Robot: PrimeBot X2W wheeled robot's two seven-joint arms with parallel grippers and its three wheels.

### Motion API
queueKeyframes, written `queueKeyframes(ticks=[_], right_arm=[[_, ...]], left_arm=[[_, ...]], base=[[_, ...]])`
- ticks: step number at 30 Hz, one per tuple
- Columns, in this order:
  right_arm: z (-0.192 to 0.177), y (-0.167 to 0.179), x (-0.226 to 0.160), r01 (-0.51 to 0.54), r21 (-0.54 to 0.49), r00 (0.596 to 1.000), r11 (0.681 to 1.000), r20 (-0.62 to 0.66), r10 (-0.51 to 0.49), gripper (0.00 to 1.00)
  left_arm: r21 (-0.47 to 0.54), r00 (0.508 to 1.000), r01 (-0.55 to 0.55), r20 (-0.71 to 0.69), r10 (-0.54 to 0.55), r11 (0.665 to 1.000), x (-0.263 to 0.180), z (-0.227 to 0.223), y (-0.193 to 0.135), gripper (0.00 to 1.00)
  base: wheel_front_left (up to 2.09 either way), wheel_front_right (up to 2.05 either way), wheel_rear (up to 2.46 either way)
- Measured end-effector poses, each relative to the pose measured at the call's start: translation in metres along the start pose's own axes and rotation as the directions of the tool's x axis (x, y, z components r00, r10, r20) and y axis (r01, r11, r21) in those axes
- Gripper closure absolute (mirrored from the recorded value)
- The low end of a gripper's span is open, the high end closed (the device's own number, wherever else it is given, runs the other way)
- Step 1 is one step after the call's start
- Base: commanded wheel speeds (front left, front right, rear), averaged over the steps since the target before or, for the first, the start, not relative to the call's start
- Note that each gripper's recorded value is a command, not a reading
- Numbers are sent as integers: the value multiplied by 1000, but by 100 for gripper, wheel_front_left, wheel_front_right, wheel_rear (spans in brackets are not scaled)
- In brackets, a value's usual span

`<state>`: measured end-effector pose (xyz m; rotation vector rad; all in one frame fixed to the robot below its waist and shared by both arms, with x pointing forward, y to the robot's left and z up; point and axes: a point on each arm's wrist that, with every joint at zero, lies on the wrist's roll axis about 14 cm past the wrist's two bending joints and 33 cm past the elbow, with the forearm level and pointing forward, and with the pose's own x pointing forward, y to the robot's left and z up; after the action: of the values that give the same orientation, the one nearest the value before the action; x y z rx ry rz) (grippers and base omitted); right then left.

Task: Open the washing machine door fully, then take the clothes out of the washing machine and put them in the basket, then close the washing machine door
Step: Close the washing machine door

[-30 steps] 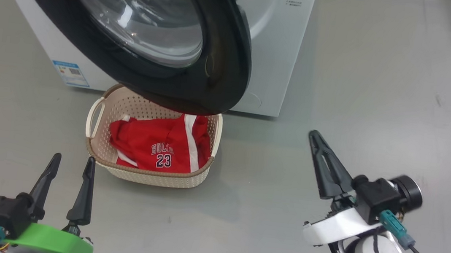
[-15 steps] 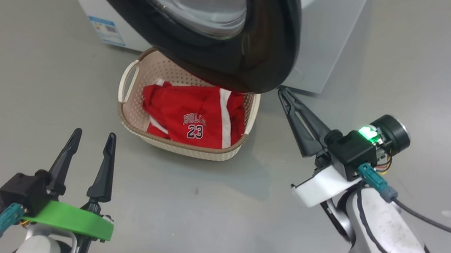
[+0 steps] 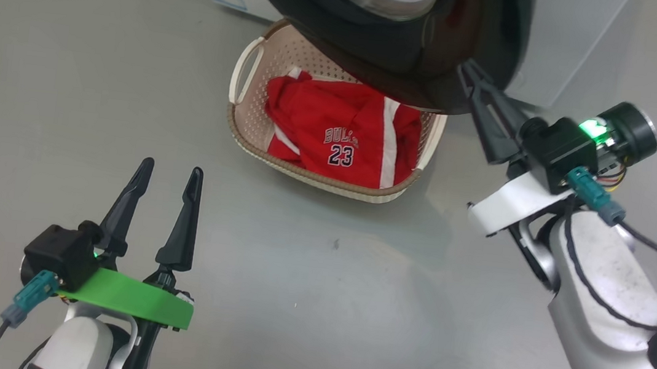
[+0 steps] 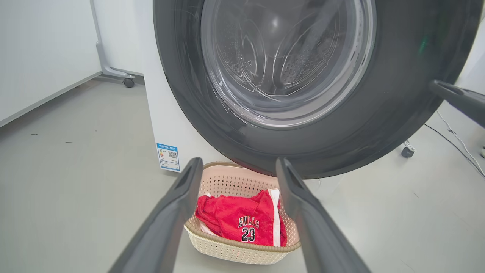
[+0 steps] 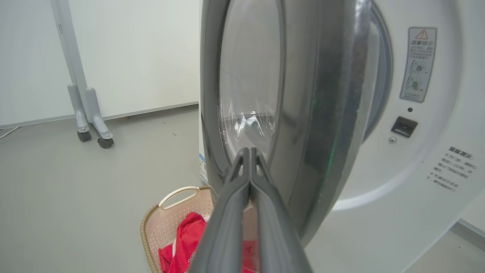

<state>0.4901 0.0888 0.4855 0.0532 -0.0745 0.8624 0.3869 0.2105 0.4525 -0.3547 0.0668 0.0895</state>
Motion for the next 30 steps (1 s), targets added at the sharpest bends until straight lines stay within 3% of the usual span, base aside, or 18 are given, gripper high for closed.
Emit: queueKeyframes(ticks=[15,30], right_arm=[[-19,-19,33,8,47,1000,999,0,-8,100],[-9,-95,65,166,45,982,985,80,-170,100]], left_arm=[[-9,996,-81,-29,81,997,-3,-9,21,0],[-14,996,-62,-66,61,998,21,-25,17,0]], base=[[0,0,0],[0,0,0]])
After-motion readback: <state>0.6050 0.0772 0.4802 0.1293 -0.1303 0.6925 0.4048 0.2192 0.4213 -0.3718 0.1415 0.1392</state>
